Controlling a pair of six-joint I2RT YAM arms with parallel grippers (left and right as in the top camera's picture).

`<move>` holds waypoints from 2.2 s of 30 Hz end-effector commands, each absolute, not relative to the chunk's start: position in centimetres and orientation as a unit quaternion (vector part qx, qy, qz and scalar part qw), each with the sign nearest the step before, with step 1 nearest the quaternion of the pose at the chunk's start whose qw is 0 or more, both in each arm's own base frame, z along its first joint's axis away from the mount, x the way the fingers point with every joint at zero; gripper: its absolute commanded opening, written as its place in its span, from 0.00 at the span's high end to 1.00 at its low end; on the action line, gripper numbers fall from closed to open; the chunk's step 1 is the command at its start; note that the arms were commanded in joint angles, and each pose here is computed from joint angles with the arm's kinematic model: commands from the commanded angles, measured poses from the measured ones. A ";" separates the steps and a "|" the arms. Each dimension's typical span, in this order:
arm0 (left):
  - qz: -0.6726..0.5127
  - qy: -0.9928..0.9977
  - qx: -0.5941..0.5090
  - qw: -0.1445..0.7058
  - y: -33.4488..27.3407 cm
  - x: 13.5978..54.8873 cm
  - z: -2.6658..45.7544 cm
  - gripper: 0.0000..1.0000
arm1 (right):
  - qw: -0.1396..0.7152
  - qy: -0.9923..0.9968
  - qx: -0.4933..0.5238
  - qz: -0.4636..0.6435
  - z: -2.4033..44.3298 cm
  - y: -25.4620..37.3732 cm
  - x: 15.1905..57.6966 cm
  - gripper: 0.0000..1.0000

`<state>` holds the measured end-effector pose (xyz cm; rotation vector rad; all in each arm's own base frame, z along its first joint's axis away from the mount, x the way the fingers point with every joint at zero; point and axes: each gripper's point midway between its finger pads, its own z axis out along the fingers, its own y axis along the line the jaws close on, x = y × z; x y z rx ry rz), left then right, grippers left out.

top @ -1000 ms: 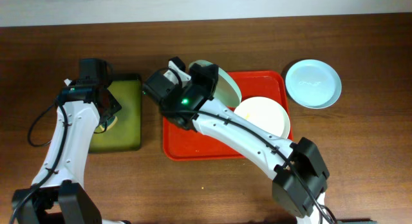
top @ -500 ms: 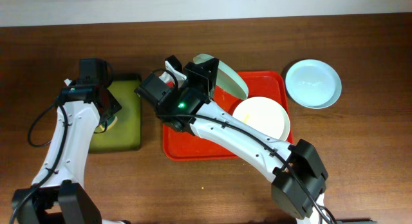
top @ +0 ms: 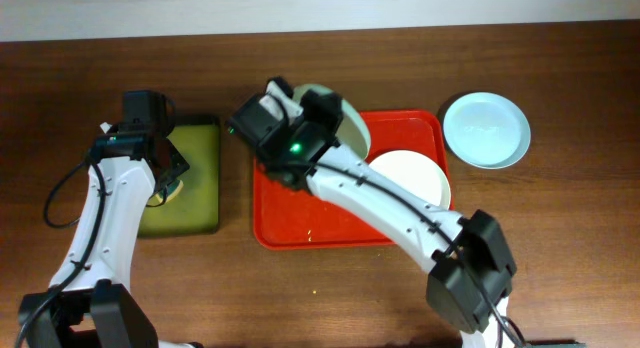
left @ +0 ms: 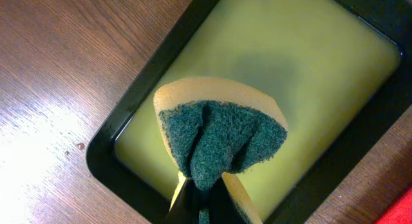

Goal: Clean dirty plates on tray and stack at the side
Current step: 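Lift the mint green plate with the right gripper onto the light blue plate, then move the right gripper to the white plate rim and grip it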

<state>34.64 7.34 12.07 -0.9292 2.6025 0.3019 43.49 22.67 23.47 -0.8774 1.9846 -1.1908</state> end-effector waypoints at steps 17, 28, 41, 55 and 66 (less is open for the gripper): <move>0.087 0.923 -0.325 0.186 6.8 34.8 12.3 1.00 | 0.192 0.950 0.158 0.190 12.4 -11.2 45.2 0.96; 0.087 0.923 -0.325 0.186 6.8 34.8 12.3 1.00 | 0.213 0.931 0.263 0.134 3.9 -17.0 43.1 0.96; 0.087 0.923 -0.325 0.186 6.8 34.8 12.3 1.00 | 0.301 0.913 0.241 0.133 14.8 -14.7 44.0 0.47; 0.082 0.925 -0.324 0.181 6.6 34.7 12.2 1.00 | 0.148 0.987 0.047 0.049 11.1 0.7 38.2 0.41; 0.079 0.925 -0.324 0.180 6.5 34.7 12.2 1.00 | 0.096 0.995 0.019 0.018 4.0 1.8 35.4 0.55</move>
